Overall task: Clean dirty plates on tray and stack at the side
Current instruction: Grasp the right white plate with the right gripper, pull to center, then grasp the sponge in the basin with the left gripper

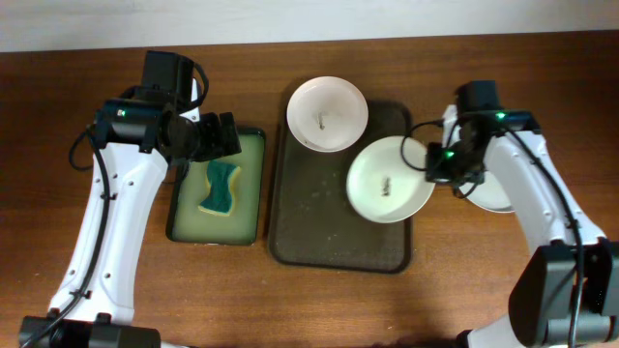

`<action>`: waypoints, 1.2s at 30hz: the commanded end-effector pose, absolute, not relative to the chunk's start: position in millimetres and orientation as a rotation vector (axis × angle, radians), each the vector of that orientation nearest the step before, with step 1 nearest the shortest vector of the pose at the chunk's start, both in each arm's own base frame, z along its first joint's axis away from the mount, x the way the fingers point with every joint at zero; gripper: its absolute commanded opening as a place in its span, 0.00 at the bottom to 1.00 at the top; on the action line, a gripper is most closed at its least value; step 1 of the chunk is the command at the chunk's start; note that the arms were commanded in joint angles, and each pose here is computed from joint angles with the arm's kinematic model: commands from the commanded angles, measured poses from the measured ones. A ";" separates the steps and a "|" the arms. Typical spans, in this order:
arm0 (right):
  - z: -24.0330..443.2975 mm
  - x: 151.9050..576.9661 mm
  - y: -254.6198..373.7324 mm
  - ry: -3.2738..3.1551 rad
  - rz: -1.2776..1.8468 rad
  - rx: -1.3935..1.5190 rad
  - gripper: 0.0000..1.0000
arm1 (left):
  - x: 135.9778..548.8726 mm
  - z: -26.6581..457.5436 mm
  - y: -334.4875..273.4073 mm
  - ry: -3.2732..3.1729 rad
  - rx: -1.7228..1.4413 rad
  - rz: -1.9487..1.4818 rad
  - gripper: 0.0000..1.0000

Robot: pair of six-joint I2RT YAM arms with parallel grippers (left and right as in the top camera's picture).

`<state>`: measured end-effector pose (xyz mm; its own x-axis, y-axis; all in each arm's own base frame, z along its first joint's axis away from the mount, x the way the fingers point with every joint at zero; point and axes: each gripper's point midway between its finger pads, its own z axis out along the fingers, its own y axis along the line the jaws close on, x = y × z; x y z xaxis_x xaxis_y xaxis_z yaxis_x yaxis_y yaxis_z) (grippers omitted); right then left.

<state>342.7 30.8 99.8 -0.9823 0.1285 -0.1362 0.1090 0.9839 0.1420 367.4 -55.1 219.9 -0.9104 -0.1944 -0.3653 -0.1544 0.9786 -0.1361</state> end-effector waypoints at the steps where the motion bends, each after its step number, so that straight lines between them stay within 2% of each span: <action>1: 71.4 314.3 69.6 3.083 0.217 0.243 0.04 | 367.6 226.8 -55.5 2.722 -0.239 -0.159 0.99; 7: 39.5 298.0 109.3 3.073 0.248 0.388 0.04 | 367.6 226.8 -55.5 2.722 -0.239 -0.159 0.99; 10: 50.7 309.0 118.1 3.041 0.298 0.268 0.27 | 367.5 227.0 -55.6 2.722 -0.238 -0.159 0.99; 11: 56.3 315.2 118.2 3.023 0.304 0.192 0.29 | 367.6 227.0 -55.5 2.722 -0.238 -0.159 1.00; 12: 69.8 326.3 118.9 2.982 0.304 0.026 0.31 | 367.5 226.8 -56.1 2.723 -0.238 -0.163 0.99; 15: 91.2 340.4 118.2 2.921 0.287 -0.180 0.31 | 367.4 226.8 -56.4 2.723 -0.237 -0.165 0.99; 20: 98.6 339.4 114.3 2.932 0.275 -0.206 0.30 | 371.1 225.7 -57.4 2.712 -0.234 -0.169 1.00; 23: 98.2 337.5 113.8 2.940 0.273 -0.206 0.30 | 369.7 198.6 -49.9 2.757 -0.251 -0.099 1.00; 27: 98.2 337.6 113.8 2.939 0.273 -0.206 0.31 | 356.8 120.9 -42.5 2.913 -0.268 -0.002 1.00; 30: 98.2 337.9 113.9 2.938 0.274 -0.206 0.30 | 356.9 86.2 -32.5 2.958 -0.259 0.102 1.00; 31: 98.2 337.9 113.9 2.938 0.274 -0.206 0.31 | 362.5 75.8 -30.3 2.949 -0.259 0.125 0.95; 32: 98.2 337.9 113.9 2.938 0.274 -0.206 0.30 | 371.4 60.8 -31.9 2.937 -0.245 0.118 0.84; 33: 98.2 337.9 113.9 2.938 0.274 -0.205 0.30 | 376.0 50.5 -32.5 2.933 -0.244 0.117 0.65; 34: 98.2 337.8 113.9 2.939 0.274 -0.205 0.30 | 378.6 36.6 -33.0 2.945 -0.242 0.122 0.57; 36: 98.2 337.6 114.0 2.940 0.273 -0.205 0.30 | 378.9 9.2 -32.9 2.991 -0.242 0.139 0.51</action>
